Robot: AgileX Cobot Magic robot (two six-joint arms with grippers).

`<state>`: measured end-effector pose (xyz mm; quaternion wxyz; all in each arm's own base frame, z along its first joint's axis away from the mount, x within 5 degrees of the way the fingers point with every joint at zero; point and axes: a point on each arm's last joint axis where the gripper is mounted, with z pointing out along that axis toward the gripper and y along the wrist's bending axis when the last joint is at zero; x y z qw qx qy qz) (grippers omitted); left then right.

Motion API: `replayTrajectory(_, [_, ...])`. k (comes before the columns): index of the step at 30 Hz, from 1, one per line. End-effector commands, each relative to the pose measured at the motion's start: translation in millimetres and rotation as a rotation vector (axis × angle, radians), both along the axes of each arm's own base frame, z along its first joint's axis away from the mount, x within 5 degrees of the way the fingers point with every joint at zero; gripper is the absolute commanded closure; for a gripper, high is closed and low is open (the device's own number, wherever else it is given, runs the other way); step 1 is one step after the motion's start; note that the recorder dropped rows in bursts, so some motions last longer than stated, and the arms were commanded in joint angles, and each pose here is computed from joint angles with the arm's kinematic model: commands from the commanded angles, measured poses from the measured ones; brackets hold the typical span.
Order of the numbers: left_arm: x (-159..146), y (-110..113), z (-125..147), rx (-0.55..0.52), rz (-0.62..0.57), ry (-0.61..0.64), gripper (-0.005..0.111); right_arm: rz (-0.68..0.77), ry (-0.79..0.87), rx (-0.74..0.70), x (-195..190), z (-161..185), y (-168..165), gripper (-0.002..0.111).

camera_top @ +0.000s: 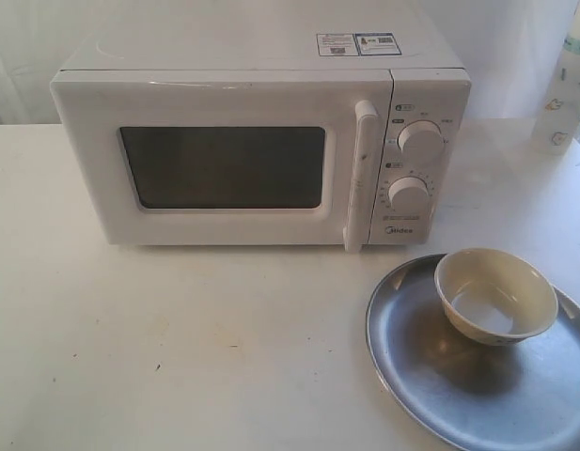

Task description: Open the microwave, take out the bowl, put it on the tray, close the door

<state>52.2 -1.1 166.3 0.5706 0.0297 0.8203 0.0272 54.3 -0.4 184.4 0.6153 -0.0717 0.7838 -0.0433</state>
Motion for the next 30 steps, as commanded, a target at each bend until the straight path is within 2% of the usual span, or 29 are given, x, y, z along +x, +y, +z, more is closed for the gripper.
replayTrajectory(1, [-0.3, -0.9, 0.5, -0.045, 0.005, 0.001, 0.107, -0.005, -0.018, 0.008, -0.1, 0.7, -0.1, 0.108])
replayTrajectory(30, [-0.4, -1.0, 0.4, -0.08, 0.016, 0.002, 0.107, -0.005, -0.018, 0.008, -0.1, 0.7, -0.1, 0.108])
